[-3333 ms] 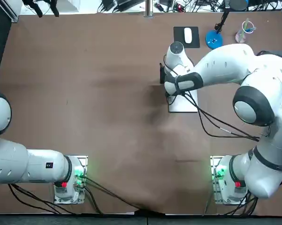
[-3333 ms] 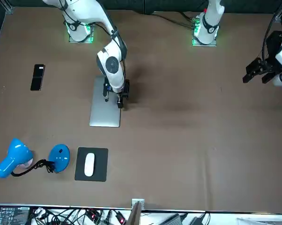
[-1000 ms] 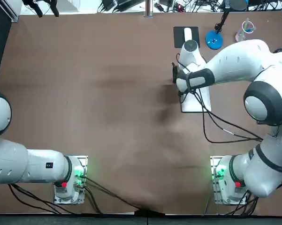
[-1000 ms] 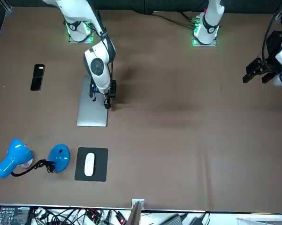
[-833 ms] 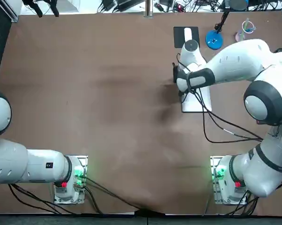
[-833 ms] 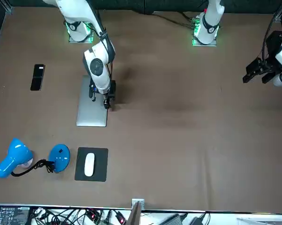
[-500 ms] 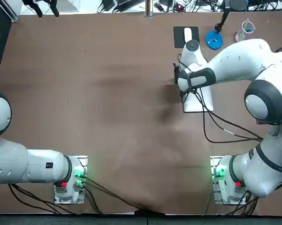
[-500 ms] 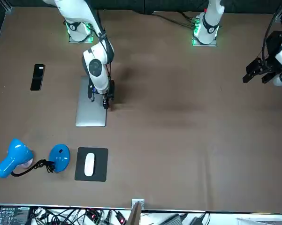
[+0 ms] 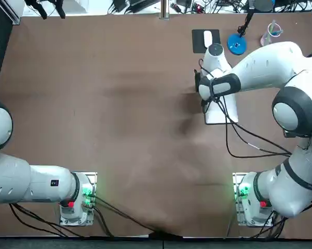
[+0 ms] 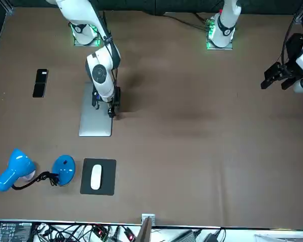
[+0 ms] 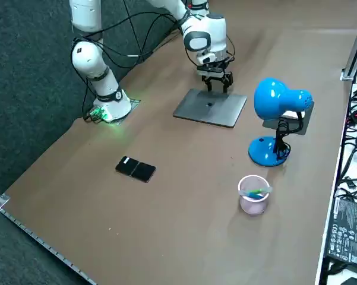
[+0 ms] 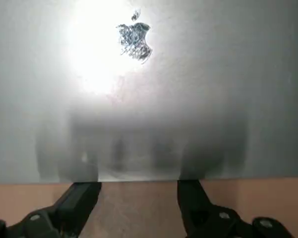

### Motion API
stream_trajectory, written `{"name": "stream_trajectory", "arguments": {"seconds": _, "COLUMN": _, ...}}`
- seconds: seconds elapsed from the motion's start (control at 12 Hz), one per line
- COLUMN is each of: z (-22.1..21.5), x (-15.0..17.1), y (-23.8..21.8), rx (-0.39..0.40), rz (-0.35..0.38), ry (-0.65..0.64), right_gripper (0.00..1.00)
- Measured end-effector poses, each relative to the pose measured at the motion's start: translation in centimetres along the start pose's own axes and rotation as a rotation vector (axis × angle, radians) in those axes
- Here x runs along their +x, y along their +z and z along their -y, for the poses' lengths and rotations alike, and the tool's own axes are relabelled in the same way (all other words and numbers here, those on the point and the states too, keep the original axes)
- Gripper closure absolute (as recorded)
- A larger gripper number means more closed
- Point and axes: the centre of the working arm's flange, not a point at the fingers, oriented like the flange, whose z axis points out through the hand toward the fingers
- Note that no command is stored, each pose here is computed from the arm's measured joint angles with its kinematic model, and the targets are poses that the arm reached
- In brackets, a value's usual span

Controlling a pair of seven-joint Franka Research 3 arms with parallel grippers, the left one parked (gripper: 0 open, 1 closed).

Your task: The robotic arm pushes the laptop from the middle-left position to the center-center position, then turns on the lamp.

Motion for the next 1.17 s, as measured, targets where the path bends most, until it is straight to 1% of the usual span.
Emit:
{"name": "stream_trajectory", "arguments": {"seconds": 1.0, "z": 0.7, "x": 4.8, "y": 0.2, "rx": -0.011, "rz": -0.022, "ry": 0.043, "right_gripper": 0.01}}
{"name": "stream_trajectory", "arguments": {"seconds": 1.17, "z": 0.6, "x": 6.2, "y": 0.2, "rx": -0.020, "rz": -0.026, "ry": 0.042, "right_gripper": 0.01}}
